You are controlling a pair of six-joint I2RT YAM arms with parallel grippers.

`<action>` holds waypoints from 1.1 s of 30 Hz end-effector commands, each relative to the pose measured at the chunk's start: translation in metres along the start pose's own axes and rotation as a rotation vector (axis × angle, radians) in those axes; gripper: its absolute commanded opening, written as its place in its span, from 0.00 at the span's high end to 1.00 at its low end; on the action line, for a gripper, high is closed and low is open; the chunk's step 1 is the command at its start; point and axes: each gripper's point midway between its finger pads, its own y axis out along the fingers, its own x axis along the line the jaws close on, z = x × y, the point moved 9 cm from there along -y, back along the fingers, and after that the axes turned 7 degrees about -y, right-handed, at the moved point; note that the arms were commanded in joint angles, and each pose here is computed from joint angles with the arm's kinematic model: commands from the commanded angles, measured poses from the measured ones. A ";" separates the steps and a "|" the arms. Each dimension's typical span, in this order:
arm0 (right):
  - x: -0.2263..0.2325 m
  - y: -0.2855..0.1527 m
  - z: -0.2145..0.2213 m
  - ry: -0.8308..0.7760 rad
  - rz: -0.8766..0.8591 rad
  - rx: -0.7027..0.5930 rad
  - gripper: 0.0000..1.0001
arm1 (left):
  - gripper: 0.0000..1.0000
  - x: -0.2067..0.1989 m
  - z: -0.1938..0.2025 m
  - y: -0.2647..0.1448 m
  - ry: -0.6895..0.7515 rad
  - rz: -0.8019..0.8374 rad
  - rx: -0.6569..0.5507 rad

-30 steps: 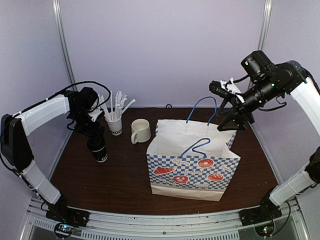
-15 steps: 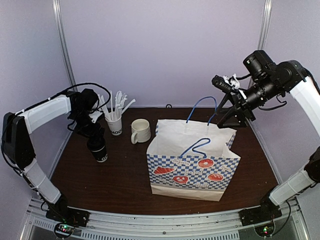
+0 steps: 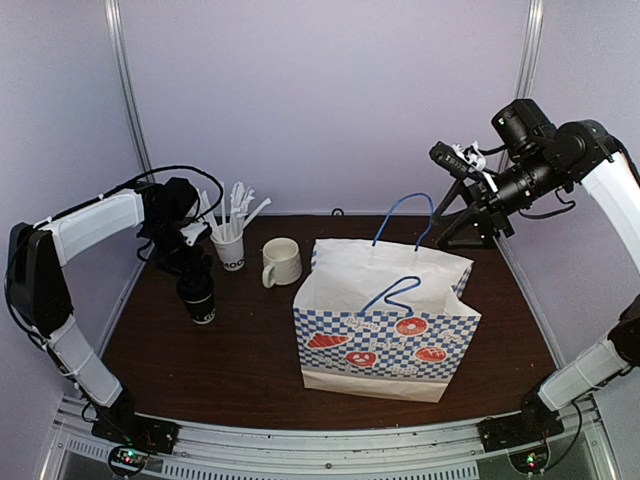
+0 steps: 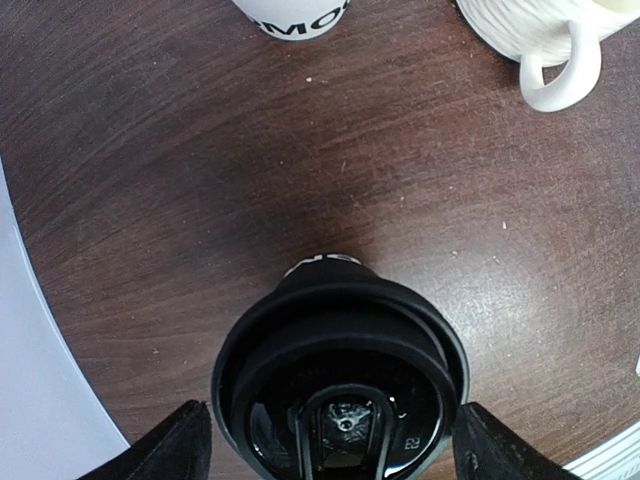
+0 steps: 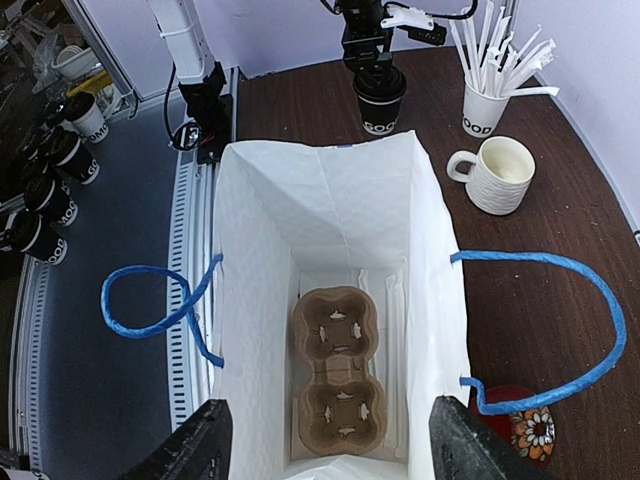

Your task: Pack the takeout coffee

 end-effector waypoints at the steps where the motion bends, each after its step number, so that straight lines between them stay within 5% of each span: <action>1: -0.002 0.002 0.000 0.004 -0.010 -0.019 0.29 | 0.13 0.005 -0.001 -0.006 -0.006 -0.026 -0.017; 9: -0.006 0.007 0.000 0.017 -0.025 -0.024 0.29 | 0.10 0.007 0.000 -0.028 -0.009 -0.032 -0.087; 33: -0.007 0.011 0.006 0.026 -0.027 -0.015 0.28 | 0.09 0.004 0.002 0.002 -0.005 -0.015 0.010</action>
